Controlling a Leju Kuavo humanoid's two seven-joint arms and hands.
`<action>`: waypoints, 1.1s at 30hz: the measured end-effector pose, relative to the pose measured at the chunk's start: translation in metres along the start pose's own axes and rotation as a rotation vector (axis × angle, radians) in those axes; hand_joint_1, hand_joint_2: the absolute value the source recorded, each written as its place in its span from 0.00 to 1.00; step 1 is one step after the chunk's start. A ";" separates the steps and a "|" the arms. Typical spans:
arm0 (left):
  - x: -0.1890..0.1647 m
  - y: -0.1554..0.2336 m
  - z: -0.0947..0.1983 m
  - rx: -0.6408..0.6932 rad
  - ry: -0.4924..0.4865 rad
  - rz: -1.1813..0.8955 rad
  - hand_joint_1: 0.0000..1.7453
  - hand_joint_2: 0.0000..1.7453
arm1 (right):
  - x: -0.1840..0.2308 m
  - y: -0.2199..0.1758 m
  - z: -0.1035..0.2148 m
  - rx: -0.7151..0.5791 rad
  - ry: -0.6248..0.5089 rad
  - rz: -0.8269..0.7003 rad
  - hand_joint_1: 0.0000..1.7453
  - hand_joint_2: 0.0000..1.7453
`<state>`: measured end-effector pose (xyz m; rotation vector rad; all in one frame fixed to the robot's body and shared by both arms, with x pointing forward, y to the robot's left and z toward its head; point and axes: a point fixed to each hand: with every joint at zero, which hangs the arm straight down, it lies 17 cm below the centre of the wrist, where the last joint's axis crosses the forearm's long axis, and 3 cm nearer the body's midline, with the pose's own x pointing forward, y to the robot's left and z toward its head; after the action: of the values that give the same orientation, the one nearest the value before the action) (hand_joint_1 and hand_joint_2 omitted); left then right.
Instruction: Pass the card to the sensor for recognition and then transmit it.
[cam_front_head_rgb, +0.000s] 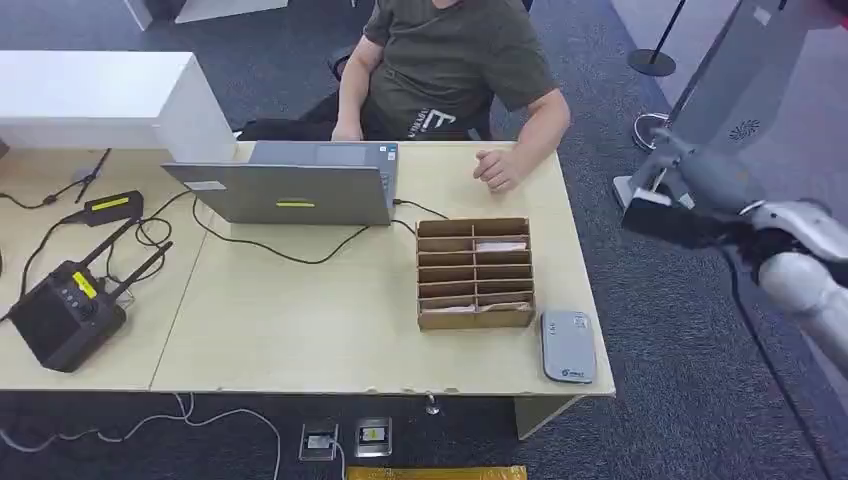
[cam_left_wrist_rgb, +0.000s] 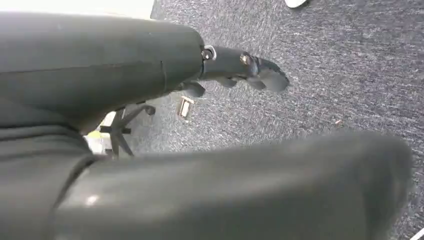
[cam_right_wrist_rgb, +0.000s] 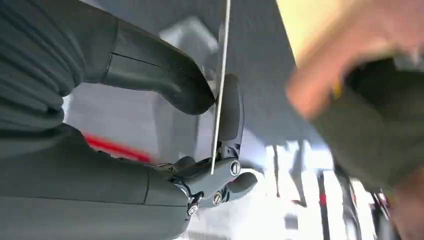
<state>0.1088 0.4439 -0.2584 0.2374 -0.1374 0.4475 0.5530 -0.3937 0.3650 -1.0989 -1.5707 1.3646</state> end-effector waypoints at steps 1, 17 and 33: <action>-0.002 -0.001 0.000 0.002 0.011 0.002 0.00 0.00 | 0.001 -0.026 -0.007 -0.040 -0.009 0.024 1.00 1.00; -0.002 -0.021 0.002 -0.045 -0.007 -0.020 0.00 0.00 | 0.050 -0.087 -0.104 -0.310 -0.125 0.165 1.00 1.00; -0.005 -0.022 0.003 -0.059 -0.003 -0.100 0.00 0.00 | 0.069 0.014 -0.139 -0.126 -0.049 0.094 1.00 1.00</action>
<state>0.1138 0.4217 -0.2612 0.1864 -0.1405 0.3435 0.6621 -0.2822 0.3706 -1.2370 -1.6785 1.3790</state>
